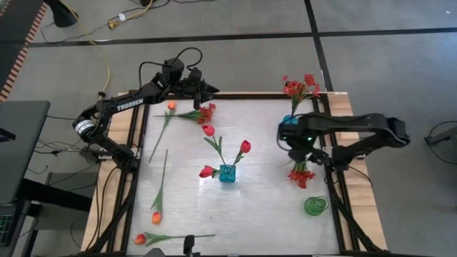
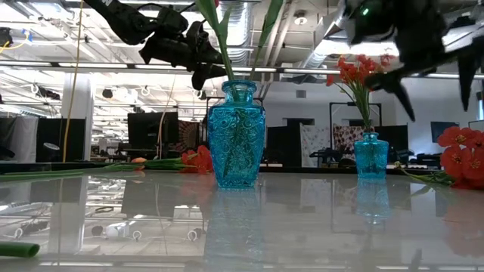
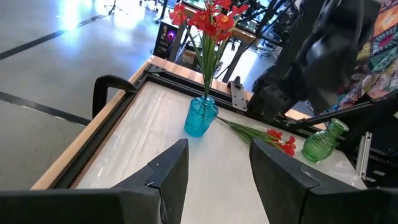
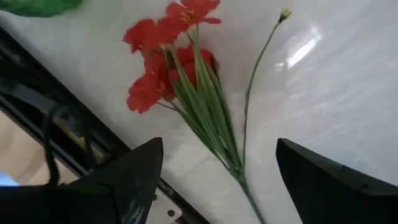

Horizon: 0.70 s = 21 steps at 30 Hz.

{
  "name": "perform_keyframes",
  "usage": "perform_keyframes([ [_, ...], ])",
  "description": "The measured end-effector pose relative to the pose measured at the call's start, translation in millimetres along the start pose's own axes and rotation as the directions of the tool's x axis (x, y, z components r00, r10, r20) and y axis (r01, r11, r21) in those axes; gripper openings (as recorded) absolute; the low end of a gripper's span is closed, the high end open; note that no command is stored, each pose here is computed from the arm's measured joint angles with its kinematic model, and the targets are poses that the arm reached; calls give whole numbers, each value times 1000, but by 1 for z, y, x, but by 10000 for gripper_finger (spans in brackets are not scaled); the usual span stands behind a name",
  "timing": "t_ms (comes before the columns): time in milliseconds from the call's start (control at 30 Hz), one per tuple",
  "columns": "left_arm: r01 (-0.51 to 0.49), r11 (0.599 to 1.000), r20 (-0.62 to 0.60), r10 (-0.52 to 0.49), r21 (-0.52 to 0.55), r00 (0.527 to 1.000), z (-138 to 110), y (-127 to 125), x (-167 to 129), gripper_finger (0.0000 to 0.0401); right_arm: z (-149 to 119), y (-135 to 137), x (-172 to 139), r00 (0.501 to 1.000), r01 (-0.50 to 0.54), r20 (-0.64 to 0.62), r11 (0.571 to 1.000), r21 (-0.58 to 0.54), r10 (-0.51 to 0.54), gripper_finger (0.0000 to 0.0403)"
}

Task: Sort flowers into vase by color
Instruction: Put the right orange flowers into the top blue vase

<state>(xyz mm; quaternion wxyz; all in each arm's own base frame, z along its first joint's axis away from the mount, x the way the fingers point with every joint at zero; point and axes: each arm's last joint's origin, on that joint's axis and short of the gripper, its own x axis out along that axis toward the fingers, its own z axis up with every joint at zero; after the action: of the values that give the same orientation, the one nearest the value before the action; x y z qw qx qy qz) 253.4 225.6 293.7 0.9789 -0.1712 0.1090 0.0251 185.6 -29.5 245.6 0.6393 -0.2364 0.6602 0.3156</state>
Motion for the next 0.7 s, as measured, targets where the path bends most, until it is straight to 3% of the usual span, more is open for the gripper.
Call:
perform_keyframes([
  [333, 5, 1000, -7, -5, -7, 1000, -1, 0, 0, 158, -1, -11, 65, 971, -153, -183, 988, 10, 152, 306],
  [700, 2, 1000, -17, -2, -20, 1000, -2, 0, 0, 158, -5, -13, 104, 987, -42, -158, 999, -21, 38, 306],
])
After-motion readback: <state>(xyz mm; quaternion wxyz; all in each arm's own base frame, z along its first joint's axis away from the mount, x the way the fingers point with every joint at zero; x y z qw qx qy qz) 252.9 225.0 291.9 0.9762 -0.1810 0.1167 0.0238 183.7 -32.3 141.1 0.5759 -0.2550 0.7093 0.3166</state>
